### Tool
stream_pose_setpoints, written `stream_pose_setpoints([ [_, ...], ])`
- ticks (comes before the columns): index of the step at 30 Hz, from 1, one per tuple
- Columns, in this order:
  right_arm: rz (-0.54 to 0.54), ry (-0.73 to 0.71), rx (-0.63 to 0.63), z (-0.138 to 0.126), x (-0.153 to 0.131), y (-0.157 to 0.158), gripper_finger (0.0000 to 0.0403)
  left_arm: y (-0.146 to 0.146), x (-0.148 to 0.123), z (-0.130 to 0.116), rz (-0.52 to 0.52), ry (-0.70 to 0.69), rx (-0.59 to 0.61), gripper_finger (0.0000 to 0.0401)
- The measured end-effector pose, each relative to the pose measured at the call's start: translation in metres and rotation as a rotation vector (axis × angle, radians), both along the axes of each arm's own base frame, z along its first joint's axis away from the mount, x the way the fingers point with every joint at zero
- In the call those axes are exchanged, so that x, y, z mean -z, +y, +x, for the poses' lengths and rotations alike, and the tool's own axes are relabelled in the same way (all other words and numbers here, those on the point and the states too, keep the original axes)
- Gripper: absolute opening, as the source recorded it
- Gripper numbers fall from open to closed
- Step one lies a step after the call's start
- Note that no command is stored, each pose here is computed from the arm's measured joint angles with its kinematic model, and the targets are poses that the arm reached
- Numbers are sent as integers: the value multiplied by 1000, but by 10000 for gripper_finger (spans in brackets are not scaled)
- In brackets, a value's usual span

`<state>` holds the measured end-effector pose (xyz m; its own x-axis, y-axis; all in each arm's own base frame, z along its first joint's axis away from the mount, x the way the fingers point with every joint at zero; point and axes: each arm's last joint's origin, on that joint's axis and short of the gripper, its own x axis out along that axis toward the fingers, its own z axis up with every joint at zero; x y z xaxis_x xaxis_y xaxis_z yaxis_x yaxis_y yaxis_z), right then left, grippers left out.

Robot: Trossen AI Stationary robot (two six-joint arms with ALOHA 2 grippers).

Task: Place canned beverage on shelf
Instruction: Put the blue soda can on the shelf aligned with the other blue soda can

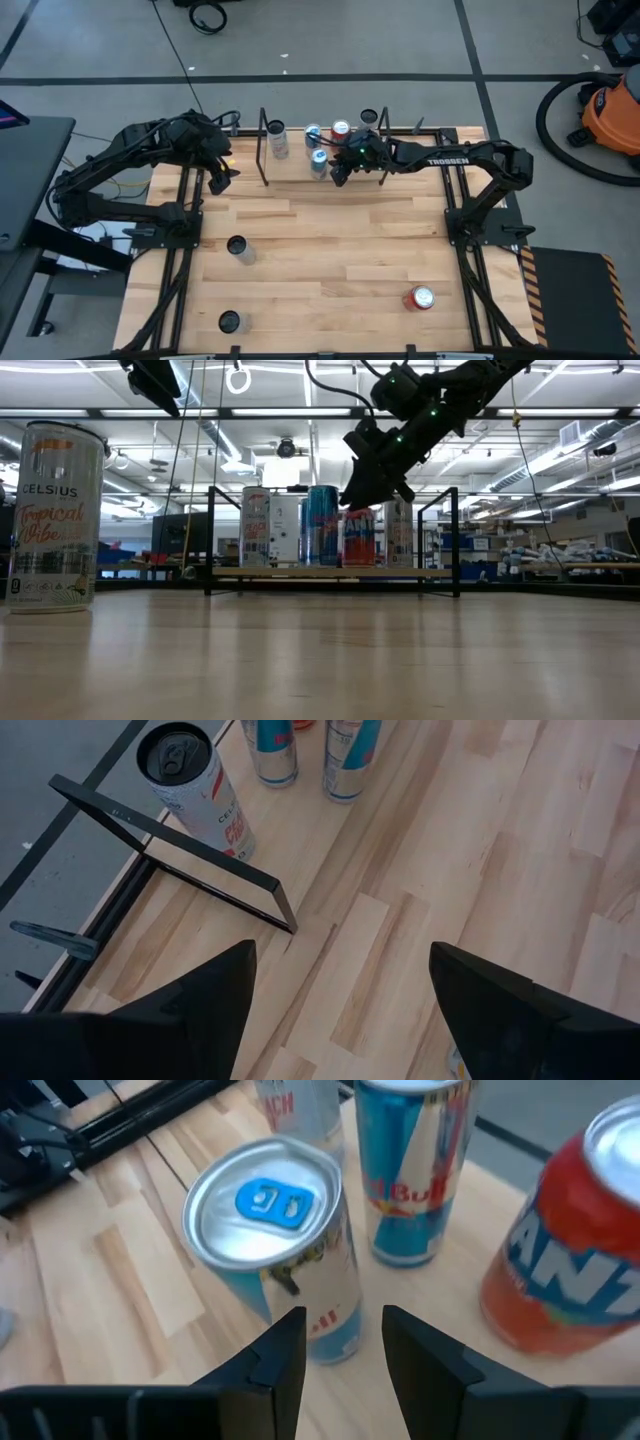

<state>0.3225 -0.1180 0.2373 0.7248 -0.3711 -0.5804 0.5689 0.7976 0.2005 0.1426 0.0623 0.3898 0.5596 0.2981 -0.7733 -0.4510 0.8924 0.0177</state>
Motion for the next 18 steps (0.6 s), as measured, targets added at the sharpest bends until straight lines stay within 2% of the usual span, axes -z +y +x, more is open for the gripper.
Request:
stream_pose_setpoints([
  [5,63,6,-7,-1,2,3,142,0,0,0,0,0,0,300],
  [18,29,-70,1,4,-4,2,142,1,-3,3,17,-39,0,300],
])
